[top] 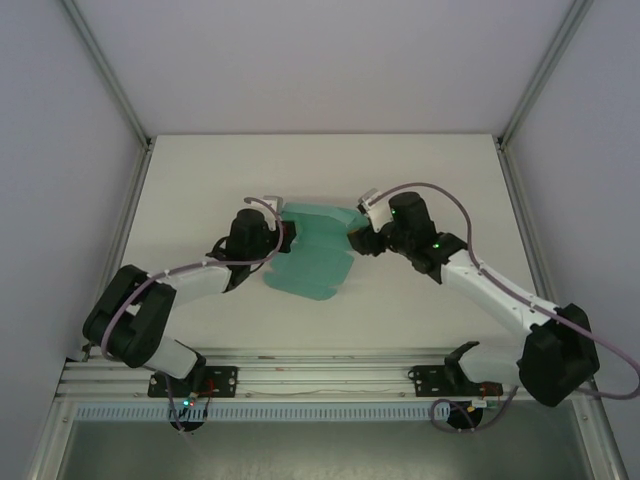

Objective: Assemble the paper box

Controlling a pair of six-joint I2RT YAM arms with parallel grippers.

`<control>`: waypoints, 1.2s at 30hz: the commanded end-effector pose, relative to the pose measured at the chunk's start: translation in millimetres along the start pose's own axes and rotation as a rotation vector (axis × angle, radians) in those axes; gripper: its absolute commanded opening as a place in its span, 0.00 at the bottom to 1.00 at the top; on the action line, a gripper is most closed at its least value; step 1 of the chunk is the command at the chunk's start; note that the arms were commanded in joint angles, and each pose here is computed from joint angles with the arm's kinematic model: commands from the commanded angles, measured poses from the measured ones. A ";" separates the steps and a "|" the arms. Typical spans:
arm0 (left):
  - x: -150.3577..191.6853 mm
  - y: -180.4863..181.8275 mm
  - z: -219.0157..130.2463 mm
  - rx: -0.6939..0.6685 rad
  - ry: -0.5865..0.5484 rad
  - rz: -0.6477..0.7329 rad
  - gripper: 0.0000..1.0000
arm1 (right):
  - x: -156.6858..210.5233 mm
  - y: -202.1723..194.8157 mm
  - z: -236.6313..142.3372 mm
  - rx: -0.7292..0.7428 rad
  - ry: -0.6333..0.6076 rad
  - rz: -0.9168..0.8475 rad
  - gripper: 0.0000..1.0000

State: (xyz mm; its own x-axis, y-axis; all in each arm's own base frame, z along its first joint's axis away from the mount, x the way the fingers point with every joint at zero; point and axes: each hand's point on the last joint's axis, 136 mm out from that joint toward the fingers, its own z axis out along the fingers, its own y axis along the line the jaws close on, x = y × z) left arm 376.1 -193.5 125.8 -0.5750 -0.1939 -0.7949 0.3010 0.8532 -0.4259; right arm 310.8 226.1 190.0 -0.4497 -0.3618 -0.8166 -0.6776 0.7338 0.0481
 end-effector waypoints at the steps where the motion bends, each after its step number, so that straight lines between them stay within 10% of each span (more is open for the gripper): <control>1: -1.6 -1.9 -4.1 0.012 0.030 -0.008 0.00 | -20.4 14.8 -6.1 -0.087 -0.052 0.069 0.43; 17: -6.4 26.4 11.9 -0.153 0.025 -0.084 0.00 | -13.0 20.4 -2.4 -0.118 -0.061 0.080 0.00; 36: 8.0 121.8 -15.4 -0.922 0.122 -0.041 0.00 | -19.0 35.1 2.4 -0.094 -0.082 0.065 0.00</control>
State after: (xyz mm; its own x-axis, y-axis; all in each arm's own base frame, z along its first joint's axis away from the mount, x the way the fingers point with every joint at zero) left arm 408.1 -182.1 100.0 -0.6792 -0.2337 -0.6957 -0.0955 0.9680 -0.2319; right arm 303.7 255.1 188.8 -0.4657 -0.2913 -0.8356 -0.6877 0.7135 0.1345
